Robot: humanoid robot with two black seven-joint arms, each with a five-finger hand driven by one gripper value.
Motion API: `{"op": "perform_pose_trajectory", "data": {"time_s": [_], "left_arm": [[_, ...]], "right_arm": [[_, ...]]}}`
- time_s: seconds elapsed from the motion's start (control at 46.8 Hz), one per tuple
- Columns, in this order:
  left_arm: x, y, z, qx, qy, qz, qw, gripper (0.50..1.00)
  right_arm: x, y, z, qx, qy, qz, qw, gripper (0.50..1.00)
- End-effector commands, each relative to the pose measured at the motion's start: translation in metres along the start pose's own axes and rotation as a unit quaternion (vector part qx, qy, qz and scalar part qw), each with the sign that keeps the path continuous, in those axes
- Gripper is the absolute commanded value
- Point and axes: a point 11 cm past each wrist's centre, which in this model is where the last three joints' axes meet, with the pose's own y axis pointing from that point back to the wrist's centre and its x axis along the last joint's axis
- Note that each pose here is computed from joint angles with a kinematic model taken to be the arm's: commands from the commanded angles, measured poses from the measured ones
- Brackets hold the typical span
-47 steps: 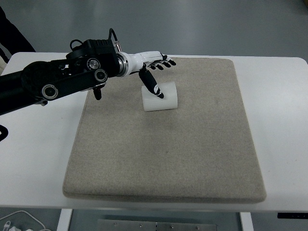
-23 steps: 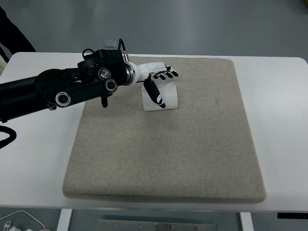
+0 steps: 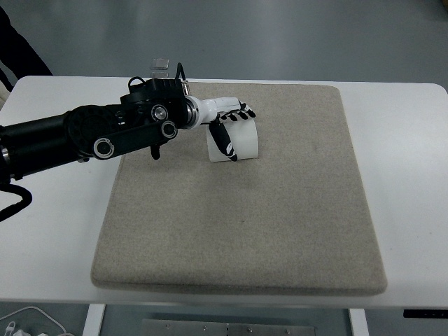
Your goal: Upright white cup
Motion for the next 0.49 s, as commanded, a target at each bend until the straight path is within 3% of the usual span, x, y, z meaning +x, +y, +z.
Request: {"op": "perform_pose_trajectory", "data": {"time_s": [0.0,0.214,0.47], "left_arm": [[-0.0013,-0.0010,0.0016,-0.001,-0.002,-0.001,1.000,0.986],[-0.0003,-0.0021,-0.0018,0.005,-0.002,0.000,1.000,0.981],[-0.0071,-0.0047,0.0038,-0.002,-0.003,-0.007,1.000,0.941]], "right_arm": [[-0.0003,0.0000,0.0000,0.000,0.000,0.000,1.000,0.930],[-0.0003,0.0000,-0.0001,0.000,0.000,-0.001,1.000,0.930],[-0.0003,0.0000,0.0000,0.000,0.000,0.000,1.000,0.930]]}}
